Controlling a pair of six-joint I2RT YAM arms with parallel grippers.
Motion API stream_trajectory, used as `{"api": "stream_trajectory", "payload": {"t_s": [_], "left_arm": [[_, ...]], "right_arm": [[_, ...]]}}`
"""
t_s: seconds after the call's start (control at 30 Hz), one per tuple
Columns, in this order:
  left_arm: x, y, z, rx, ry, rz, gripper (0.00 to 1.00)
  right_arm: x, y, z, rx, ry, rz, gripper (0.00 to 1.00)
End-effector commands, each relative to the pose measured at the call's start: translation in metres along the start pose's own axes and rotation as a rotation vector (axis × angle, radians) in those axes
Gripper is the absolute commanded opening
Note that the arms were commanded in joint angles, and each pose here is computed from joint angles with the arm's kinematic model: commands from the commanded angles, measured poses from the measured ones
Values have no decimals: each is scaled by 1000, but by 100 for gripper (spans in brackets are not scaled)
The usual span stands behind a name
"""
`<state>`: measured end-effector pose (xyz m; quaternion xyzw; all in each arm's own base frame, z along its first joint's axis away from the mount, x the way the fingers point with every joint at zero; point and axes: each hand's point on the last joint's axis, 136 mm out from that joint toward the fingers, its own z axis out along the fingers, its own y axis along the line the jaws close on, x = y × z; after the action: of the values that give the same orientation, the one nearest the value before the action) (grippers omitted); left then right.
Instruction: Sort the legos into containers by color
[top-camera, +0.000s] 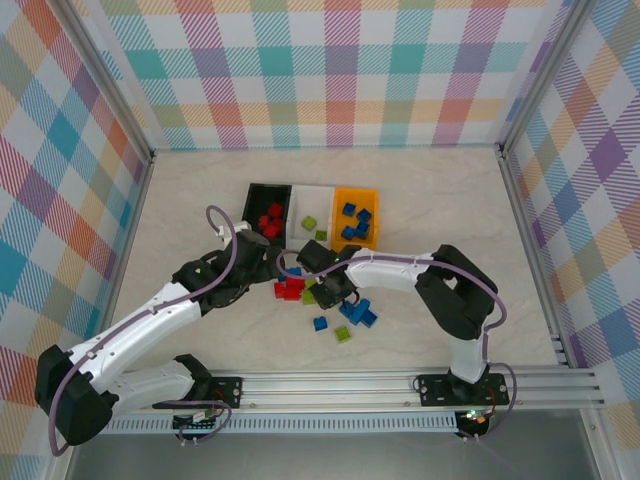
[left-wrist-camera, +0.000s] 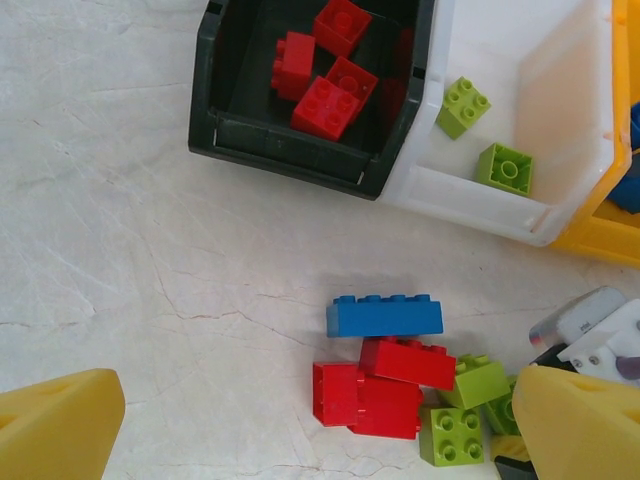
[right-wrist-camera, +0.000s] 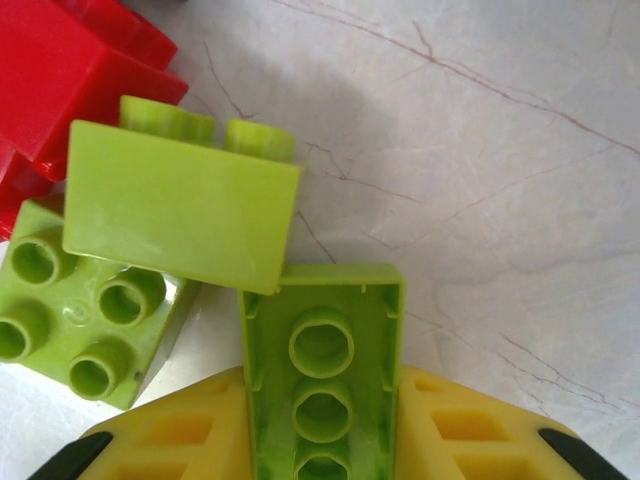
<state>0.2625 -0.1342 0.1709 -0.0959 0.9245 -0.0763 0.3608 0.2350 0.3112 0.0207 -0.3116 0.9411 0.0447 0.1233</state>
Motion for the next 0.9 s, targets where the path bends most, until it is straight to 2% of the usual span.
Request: {"api": "stream_trajectory", "payload": {"t_s": [0.0,0.2,0.33,0.4,0.63,0.87], "left_arm": [[3,1,0,16,-3,-20,100],[5,-1,-1,29,3,-24,100],[9,0,1,34,11,-25,100],[12,0,3,34,19,-26,100],[25,-6,8,67,77,-7,100],[51,-10,22,73,190,41,96]], "right_arm": [[-15,-9,-16,1,-81,31,29],[-59,-28,-68,-17,-252,75,28],[-108,-48,-103,-71,-363,134,29],[-132,-60,-108,-97,-393,174,29],[-210,-90,-86,-158,-409,254,30],[-228,-108,-45,-128,-346,309,33]]}}
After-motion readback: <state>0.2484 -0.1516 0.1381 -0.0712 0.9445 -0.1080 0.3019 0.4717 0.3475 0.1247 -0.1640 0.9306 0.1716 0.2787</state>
